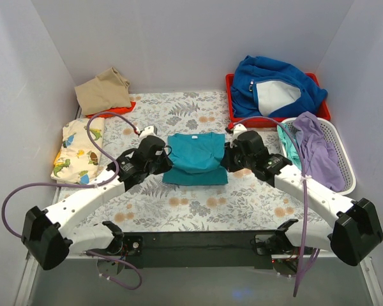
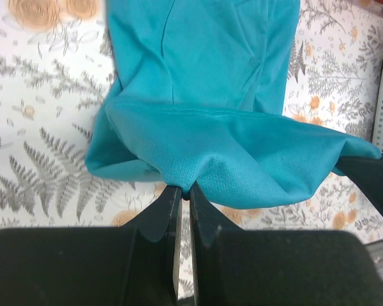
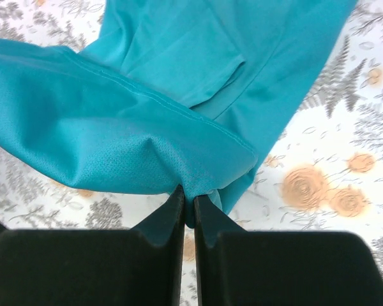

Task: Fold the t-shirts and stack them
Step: Fold the tshirt

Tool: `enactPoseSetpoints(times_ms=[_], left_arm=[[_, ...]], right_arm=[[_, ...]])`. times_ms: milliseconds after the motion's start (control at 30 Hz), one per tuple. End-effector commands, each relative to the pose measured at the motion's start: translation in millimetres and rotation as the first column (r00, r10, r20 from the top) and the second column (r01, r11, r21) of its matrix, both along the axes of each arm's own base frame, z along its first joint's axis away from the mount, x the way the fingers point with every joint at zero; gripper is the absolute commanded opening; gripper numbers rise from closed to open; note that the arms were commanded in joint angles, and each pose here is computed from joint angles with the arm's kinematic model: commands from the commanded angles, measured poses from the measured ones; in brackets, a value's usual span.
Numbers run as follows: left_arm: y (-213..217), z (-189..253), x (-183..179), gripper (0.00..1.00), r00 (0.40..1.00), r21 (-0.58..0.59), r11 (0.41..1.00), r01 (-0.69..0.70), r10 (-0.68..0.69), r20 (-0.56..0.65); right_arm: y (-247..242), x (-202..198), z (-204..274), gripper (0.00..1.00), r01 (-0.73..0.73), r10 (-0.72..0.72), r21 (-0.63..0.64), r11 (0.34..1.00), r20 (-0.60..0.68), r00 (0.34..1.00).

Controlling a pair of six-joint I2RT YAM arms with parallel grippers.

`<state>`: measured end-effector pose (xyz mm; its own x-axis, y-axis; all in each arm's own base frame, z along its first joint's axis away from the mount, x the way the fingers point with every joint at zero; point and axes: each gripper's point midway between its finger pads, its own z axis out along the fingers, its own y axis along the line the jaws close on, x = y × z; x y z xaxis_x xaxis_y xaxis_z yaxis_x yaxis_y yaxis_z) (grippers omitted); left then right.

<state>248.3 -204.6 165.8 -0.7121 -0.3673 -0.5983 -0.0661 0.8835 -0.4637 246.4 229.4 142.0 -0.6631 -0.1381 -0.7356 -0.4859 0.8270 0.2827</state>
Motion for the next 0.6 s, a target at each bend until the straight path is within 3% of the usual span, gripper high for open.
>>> enactPoseSetpoints(times_ms=[0, 567], left_arm=[[2, 18, 36, 0.00, 0.993, 0.049, 0.999, -0.018, 0.012, 0.114], [-8, -31, 149, 0.00, 0.997, 0.056, 0.998, 0.008, -0.012, 0.078]], right_arm=[[-5, 30, 19, 0.12, 0.002, 0.001, -0.038, 0.999, 0.086, 0.996], [1, 118, -12, 0.07, -0.045, 0.045, -0.019, 0.999, 0.000, 0.999]])
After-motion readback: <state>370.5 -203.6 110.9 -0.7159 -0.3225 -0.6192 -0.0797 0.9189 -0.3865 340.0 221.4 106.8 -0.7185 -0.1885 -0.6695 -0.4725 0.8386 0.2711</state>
